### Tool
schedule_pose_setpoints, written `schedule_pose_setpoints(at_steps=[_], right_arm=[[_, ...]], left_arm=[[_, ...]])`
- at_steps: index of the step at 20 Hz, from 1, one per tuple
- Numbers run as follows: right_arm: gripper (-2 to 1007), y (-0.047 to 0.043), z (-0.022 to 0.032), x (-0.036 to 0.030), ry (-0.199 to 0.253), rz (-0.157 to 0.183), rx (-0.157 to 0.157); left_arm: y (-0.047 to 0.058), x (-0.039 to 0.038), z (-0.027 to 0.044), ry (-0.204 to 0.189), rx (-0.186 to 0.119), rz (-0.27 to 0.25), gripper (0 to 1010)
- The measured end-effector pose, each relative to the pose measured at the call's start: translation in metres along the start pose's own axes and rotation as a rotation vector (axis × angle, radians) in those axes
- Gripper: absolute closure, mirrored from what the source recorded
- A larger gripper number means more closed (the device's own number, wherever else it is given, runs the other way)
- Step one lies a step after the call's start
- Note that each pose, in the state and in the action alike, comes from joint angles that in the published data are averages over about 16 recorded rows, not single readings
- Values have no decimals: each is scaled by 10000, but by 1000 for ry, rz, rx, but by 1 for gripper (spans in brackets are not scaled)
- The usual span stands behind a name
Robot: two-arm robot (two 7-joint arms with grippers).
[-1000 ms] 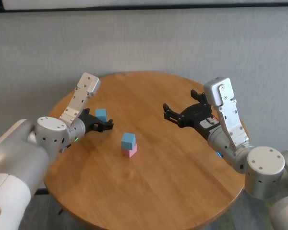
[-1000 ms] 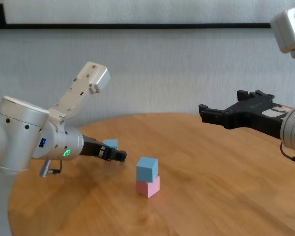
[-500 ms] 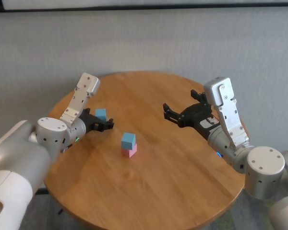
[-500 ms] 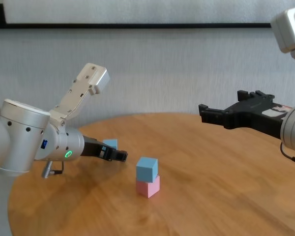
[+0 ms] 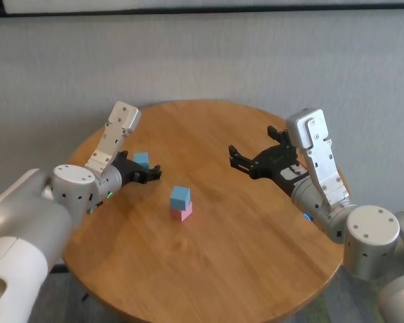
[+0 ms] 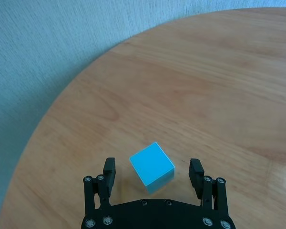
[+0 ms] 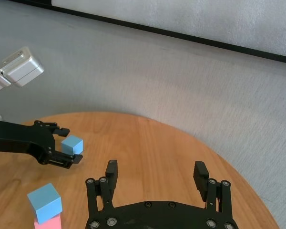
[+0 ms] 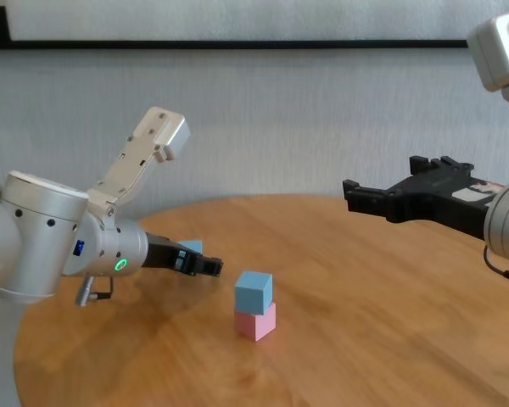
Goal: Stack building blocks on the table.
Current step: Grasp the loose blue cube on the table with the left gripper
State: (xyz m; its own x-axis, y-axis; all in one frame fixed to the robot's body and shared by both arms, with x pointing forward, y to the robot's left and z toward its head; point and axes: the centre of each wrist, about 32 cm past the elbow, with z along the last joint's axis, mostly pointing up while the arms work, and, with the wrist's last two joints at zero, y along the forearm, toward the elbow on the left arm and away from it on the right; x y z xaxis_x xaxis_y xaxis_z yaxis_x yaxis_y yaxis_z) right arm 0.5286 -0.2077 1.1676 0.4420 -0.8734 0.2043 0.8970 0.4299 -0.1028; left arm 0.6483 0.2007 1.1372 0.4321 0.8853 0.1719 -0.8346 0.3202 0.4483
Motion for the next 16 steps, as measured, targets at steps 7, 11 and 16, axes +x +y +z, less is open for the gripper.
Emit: schedule_pose_setpoints(at_steps=[7,11,16], right_arm=[[0,0,0,0,0,0,0],[0,0,0,0,0,0,0],[0,0,0,0,0,0,0]], left_arm=[[-25,-14,5,0,-2,-2,10],[-35,-19,3,0,-2,-1,10],[-44,-18,2,0,-1,1,11]])
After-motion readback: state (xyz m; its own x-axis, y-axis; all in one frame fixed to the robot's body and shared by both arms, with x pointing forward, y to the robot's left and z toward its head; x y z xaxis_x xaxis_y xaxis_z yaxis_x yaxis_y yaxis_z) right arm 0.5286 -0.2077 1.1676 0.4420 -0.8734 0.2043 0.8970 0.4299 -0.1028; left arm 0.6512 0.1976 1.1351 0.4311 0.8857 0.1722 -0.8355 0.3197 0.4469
